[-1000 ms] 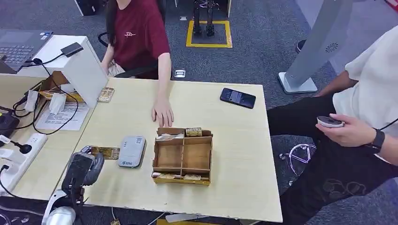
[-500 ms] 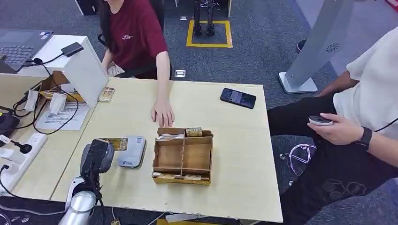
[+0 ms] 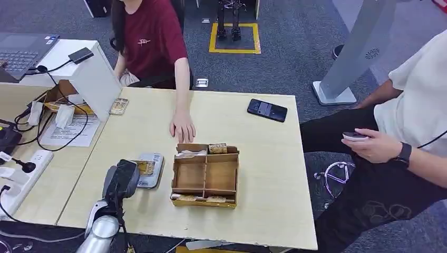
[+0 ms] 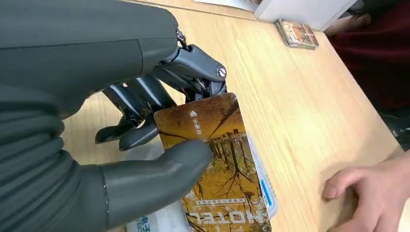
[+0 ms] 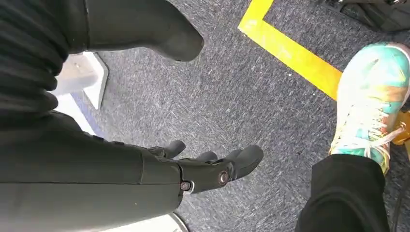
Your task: Pass the card to the sensor for recognition and then transmit it.
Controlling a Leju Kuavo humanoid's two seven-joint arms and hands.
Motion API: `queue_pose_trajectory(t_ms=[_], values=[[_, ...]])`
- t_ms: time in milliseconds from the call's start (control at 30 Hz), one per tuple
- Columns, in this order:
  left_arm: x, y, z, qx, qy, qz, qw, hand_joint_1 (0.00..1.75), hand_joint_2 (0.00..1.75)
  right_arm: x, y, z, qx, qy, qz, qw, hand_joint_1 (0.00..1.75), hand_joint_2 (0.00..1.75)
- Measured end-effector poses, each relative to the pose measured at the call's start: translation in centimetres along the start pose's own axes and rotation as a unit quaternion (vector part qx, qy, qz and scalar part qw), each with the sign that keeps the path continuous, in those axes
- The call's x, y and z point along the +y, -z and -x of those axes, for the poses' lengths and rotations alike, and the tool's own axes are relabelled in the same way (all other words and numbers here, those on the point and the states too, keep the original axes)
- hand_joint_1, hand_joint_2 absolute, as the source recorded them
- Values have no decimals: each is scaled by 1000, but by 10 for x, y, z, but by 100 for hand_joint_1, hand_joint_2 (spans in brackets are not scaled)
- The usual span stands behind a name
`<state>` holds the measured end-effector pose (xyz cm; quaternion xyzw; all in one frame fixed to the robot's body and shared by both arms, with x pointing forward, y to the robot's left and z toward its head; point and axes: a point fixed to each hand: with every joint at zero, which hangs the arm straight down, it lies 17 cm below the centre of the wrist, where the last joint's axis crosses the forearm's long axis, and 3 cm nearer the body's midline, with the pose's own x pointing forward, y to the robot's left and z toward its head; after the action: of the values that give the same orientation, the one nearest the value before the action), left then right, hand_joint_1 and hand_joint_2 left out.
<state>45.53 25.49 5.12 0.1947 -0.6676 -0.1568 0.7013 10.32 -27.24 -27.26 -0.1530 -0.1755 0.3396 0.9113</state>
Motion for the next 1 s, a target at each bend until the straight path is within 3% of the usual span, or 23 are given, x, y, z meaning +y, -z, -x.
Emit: queue_pose_trajectory(t_ms=[1000], values=[[-7,6,8,3,145,-19,989,175,175,0,1,-5,-2,-6,-6,1000,0,175]])
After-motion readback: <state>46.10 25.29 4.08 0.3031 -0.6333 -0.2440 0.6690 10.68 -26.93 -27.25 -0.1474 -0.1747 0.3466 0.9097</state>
